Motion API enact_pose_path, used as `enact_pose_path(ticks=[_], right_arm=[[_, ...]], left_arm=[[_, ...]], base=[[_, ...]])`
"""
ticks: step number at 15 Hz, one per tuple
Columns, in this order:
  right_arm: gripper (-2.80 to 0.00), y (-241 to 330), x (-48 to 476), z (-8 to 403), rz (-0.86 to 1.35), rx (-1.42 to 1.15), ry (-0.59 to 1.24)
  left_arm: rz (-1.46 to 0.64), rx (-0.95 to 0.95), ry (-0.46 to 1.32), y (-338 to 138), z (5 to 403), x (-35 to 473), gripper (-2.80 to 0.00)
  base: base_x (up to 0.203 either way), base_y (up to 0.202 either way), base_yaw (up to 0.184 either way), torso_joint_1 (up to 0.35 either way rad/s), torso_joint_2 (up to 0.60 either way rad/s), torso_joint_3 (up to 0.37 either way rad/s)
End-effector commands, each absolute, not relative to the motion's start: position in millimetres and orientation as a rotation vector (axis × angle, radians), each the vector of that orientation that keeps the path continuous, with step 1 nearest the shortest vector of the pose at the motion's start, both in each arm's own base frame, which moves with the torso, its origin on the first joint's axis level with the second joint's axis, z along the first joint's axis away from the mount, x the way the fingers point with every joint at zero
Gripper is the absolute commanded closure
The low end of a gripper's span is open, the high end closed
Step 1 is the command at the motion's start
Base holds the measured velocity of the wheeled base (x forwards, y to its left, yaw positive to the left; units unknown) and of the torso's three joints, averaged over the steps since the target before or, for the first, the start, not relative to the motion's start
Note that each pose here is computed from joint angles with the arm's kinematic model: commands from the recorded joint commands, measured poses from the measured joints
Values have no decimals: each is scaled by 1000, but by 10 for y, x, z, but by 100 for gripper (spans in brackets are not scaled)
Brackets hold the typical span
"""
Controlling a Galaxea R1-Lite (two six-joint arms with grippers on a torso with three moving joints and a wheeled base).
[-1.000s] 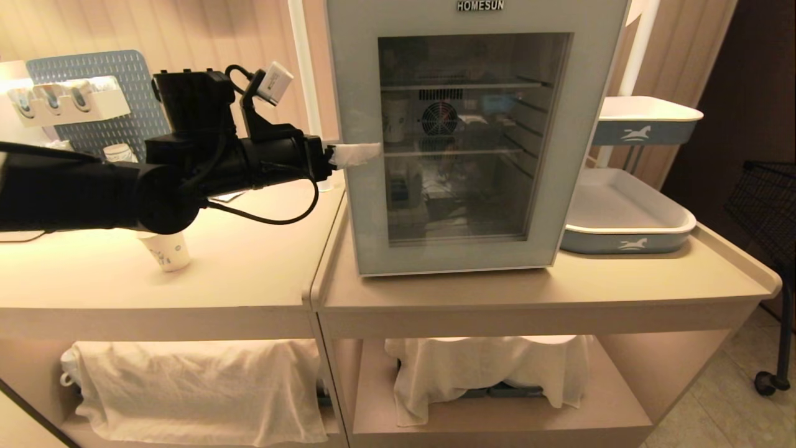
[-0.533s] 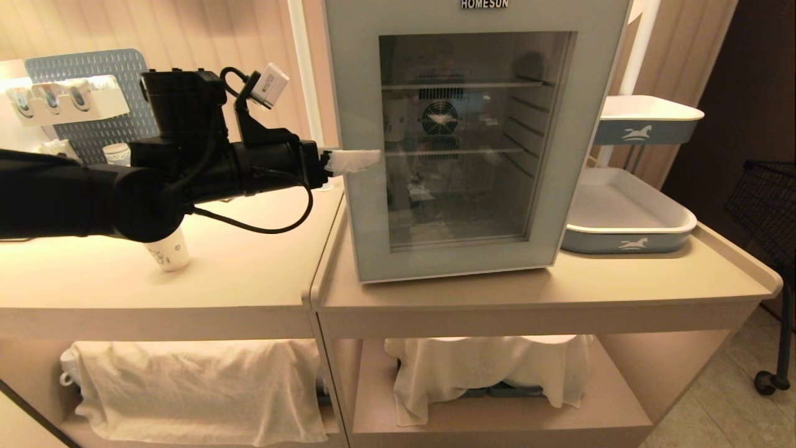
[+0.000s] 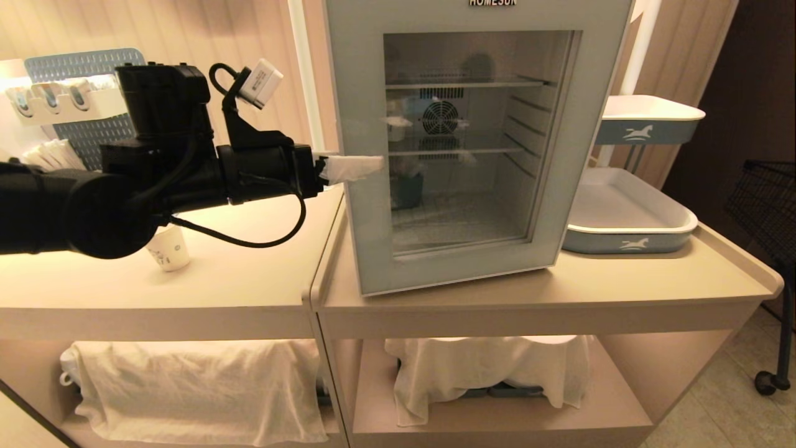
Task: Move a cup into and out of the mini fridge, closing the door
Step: Open the freezer door
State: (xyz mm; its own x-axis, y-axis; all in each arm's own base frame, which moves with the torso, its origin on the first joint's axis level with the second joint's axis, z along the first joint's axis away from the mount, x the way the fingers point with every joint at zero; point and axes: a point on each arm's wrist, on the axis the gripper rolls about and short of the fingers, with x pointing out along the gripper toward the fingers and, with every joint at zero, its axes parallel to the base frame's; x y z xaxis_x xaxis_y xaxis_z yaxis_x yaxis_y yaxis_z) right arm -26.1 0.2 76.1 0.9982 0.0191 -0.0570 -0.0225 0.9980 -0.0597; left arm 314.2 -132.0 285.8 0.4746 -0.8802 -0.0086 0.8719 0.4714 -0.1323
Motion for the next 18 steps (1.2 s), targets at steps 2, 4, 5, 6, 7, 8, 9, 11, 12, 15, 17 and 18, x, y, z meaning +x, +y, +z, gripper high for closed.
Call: enact_pose_path(ticks=[2, 4, 5, 6, 7, 8, 9, 11, 12, 15, 17, 18], right_arm=[[0, 2, -261, 760, 22, -61, 57], [0, 2, -261, 760, 22, -61, 58], [0, 2, -261, 761, 22, -61, 56], [0, 2, -261, 761, 22, -61, 56], [0, 2, -261, 760, 22, -63, 58], [0, 2, -261, 761, 22, -61, 56], [0, 2, -261, 761, 22, -61, 56], [0, 2, -261, 761, 22, -63, 56], [0, 2, -261, 761, 22, -61, 56], [0, 2, -261, 761, 22, -61, 56], [0, 2, -261, 761, 22, -61, 56], [0, 2, -261, 760, 22, -61, 58]], left_arm=[[-1084, -111, 52, -1230, 2958, 2851, -280], [-1089, -113, 53, -1188, 2969, 2702, -280], [-1089, -113, 49, -1156, 2983, 2618, -280], [-1089, -113, 46, -1129, 2995, 2548, -280], [-1089, -113, 47, -1095, 2997, 2457, -280], [-1090, -113, 47, -1054, 2998, 2348, -280], [-1089, -115, 57, -1019, 2964, 2253, -280], [-1070, -117, 70, -933, 2894, 2063, -280], [-1018, -118, 75, -896, 2862, 2045, -280], [-836, -112, 71, -814, 2828, 2136, -280], [-796, -122, 94, -780, 2767, 2213, -280], [-777, -124, 97, -747, 2749, 2245, 0]], base=[[0, 0, 0, 0, 0, 0], [0, 0, 0, 0, 0, 0], [0, 0, 0, 0, 0, 0], [0, 0, 0, 0, 0, 0], [0, 0, 0, 0, 0, 0], [0, 0, 0, 0, 0, 0], [0, 0, 0, 0, 0, 0], [0, 0, 0, 0, 0, 0], [0, 0, 0, 0, 0, 0], [0, 0, 0, 0, 0, 0], [0, 0, 0, 0, 0, 0], [0, 0, 0, 0, 0, 0]])
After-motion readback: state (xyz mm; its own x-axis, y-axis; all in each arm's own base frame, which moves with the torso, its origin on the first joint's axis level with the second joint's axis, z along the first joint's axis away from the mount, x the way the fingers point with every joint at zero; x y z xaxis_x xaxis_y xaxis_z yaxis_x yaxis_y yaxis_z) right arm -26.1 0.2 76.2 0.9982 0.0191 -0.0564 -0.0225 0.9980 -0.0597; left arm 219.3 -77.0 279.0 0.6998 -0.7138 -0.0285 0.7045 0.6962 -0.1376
